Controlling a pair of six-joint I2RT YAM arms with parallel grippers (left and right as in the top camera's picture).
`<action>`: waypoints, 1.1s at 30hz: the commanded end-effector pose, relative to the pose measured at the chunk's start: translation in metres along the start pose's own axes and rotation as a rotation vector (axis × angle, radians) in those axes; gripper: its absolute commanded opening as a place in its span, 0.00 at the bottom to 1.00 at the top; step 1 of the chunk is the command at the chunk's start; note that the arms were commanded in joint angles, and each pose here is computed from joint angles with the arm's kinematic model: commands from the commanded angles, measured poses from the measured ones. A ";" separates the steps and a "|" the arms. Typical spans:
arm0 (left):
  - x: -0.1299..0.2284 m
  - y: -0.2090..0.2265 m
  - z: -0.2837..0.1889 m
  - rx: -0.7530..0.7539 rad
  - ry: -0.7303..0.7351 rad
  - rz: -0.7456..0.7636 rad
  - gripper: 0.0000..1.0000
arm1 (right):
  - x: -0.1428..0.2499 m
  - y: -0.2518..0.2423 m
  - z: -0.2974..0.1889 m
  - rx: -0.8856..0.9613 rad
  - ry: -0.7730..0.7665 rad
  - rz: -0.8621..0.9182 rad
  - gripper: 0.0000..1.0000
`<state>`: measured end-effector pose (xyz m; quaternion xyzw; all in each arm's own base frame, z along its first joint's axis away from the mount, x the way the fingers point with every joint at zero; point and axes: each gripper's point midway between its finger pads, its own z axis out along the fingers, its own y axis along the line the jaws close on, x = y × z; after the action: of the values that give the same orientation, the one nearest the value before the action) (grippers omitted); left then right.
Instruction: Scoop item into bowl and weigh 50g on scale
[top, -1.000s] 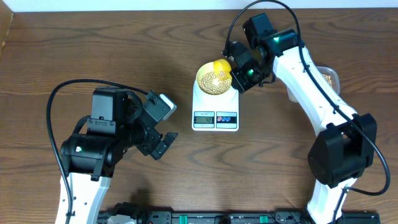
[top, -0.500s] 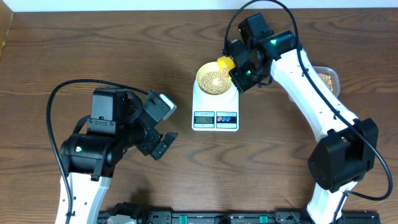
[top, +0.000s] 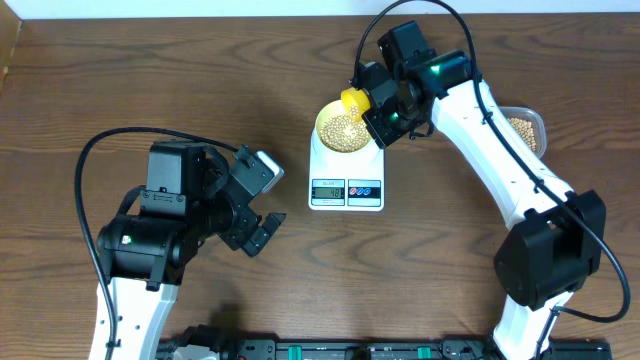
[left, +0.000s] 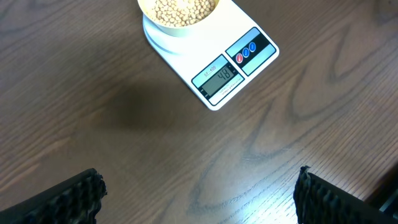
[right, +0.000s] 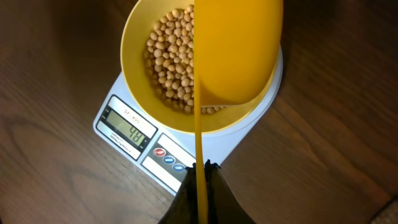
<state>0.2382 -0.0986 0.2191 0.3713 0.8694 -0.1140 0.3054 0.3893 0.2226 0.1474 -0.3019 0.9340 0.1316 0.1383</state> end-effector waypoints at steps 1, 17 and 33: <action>-0.005 0.003 -0.005 -0.014 -0.012 0.019 0.99 | -0.010 0.008 -0.014 -0.013 -0.046 0.003 0.01; -0.005 0.003 -0.005 -0.014 -0.012 0.019 0.99 | -0.008 0.010 -0.013 0.005 -0.034 -0.030 0.01; -0.005 0.003 -0.005 -0.014 -0.012 0.019 0.99 | -0.008 0.007 -0.014 0.002 -0.038 0.001 0.01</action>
<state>0.2382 -0.0986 0.2191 0.3713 0.8694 -0.1140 0.3054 0.3873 0.2222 0.1461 -0.3042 0.9352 0.1201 0.1355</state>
